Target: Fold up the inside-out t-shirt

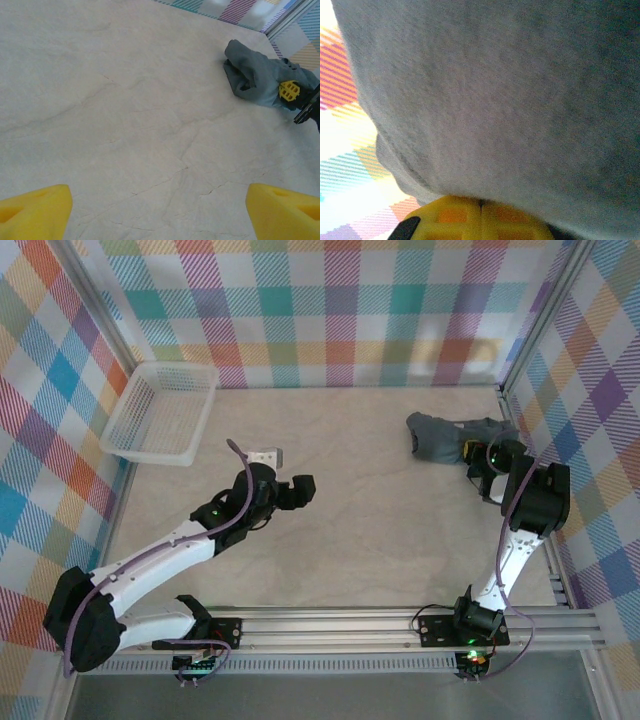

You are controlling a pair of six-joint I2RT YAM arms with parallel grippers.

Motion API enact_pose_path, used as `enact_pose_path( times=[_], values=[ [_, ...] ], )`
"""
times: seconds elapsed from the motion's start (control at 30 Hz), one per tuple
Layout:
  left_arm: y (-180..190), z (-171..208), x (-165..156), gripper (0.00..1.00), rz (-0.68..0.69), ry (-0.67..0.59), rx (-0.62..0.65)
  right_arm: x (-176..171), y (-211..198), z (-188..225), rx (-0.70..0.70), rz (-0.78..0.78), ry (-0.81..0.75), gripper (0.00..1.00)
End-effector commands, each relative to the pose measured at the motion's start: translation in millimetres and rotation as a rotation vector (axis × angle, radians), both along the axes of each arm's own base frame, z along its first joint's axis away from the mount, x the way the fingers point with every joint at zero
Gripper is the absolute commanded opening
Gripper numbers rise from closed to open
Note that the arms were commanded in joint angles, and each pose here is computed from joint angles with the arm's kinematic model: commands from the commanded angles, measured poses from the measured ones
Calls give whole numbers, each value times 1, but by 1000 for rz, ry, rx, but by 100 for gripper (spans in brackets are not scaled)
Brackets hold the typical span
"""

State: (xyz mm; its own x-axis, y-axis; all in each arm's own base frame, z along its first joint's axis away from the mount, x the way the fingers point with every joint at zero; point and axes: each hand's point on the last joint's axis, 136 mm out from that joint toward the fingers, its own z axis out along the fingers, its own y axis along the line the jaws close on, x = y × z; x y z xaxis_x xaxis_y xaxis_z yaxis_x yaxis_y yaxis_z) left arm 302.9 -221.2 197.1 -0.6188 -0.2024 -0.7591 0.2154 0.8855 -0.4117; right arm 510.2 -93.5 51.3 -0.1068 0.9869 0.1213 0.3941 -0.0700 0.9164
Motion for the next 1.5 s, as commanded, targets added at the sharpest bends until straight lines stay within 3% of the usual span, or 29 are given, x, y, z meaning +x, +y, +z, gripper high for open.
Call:
enact_pose_path(
  times=[0.0, 0.53, 0.8, 0.9, 1.1, 1.27, 1.4, 1.47],
  values=[
    [-4, 10, 9, 89, 18, -20, -12, 7, -2, -24, -4, -30, 110, 0],
    [-7, -1, 15, 88, 27, -3, 13, 90, -3, -10, -47, -93, 155, 0],
    [4, -6, 15, 88, 52, -4, 41, 149, -15, 10, -93, -72, 127, 0],
    [6, -5, 15, 89, 54, -6, 46, 150, -17, 22, -141, -61, 112, 1],
    [5, 2, 10, 91, 31, -31, 2, 135, 0, 26, -136, 13, -10, 30],
    [4, 7, 4, 91, 8, -29, -12, 109, 15, 86, -359, 106, -275, 61],
    [8, 12, 2, 91, 17, -50, -22, 73, 32, 125, -486, 168, -454, 79],
    [10, 15, 0, 91, 20, -58, -26, 53, 42, 134, -535, 193, -536, 83]
  ],
)
